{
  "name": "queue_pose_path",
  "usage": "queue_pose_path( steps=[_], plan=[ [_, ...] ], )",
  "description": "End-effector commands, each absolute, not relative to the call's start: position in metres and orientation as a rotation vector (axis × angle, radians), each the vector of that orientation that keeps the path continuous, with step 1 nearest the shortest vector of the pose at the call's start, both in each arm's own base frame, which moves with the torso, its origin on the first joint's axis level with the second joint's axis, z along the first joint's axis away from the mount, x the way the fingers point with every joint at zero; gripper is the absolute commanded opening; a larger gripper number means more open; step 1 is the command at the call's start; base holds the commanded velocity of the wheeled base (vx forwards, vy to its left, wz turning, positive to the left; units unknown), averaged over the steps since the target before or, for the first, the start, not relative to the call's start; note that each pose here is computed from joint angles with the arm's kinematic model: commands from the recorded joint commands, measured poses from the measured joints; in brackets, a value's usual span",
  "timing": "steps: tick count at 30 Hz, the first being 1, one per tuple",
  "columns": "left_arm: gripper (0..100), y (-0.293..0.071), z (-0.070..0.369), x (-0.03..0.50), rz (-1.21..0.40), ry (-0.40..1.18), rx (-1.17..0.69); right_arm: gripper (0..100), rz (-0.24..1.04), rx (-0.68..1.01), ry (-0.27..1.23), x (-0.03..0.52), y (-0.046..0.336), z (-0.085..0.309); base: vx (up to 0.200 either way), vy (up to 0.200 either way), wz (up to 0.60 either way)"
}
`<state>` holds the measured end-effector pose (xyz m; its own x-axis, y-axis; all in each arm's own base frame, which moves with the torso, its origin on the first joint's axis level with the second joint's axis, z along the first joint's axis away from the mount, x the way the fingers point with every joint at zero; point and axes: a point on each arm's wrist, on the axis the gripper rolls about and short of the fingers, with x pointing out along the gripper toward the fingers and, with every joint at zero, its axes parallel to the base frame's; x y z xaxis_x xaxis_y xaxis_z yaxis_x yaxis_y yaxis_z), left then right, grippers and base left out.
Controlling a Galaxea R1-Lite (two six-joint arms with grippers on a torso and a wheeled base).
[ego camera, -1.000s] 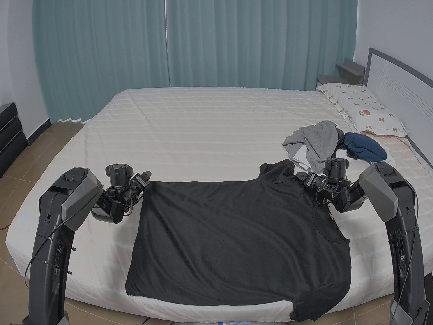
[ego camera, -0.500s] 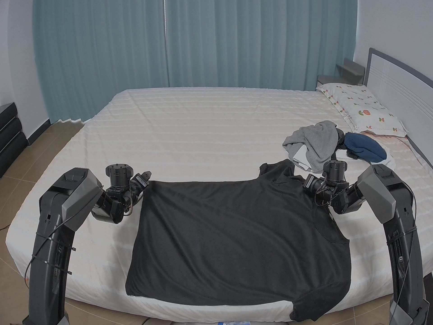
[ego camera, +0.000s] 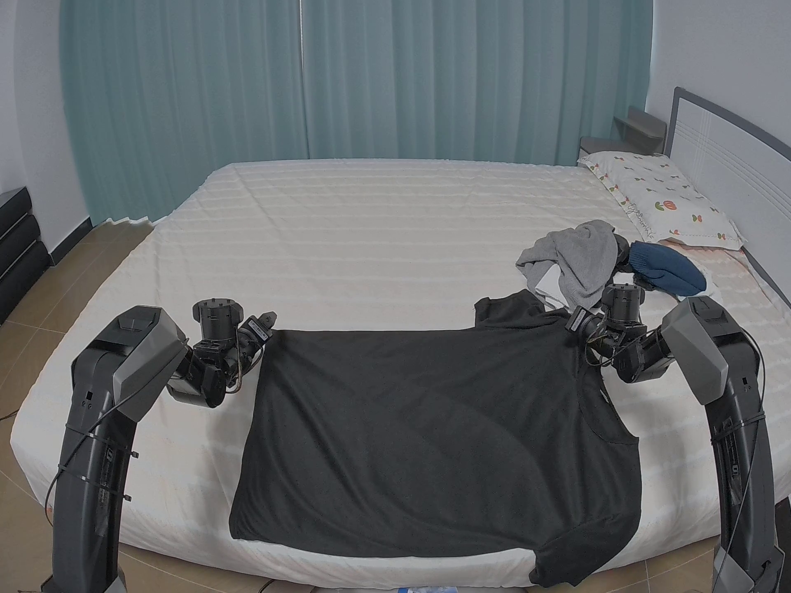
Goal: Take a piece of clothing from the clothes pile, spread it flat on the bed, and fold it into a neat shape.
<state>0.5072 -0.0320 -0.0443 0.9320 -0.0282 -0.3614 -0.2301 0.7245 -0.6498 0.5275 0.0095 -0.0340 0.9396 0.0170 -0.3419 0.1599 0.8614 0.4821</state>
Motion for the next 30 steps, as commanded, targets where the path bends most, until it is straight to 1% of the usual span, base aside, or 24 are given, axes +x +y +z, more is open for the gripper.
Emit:
queue_pose_path(
  steps=[1, 8, 18, 19, 21, 30],
  plan=[
    [100, -0.033, -0.044, 0.507, 0.107, 0.365, -0.758, 0, -0.083, 0.529, 0.346, 0.529, 0.009, -0.039, 0.000, 0.000, 0.00],
    [100, -0.037, -0.040, 0.509, 0.048, 0.365, -0.768, 0, -0.084, 0.526, 0.341, 0.529, 0.013, -0.039, 0.000, 0.000, 0.00],
    [100, -0.046, -0.041, 0.510, 0.017, 0.377, -0.771, 0, -0.088, 0.526, 0.341, 0.529, 0.014, -0.039, 0.000, 0.000, 0.00],
    [0, -0.046, -0.041, 0.510, 0.012, 0.381, -0.773, 0, -0.087, 0.526, 0.341, 0.529, 0.015, -0.039, 0.000, 0.000, 0.00],
    [0, -0.048, -0.042, 0.510, -0.010, 0.396, -0.771, 0, -0.087, 0.526, 0.341, 0.529, 0.015, -0.040, 0.000, 0.000, 0.00],
    [0, -0.049, -0.043, 0.513, -0.015, 0.386, -0.772, 0, -0.082, 0.527, 0.319, 0.529, 0.015, -0.036, 0.000, 0.000, 0.00]
  ],
)
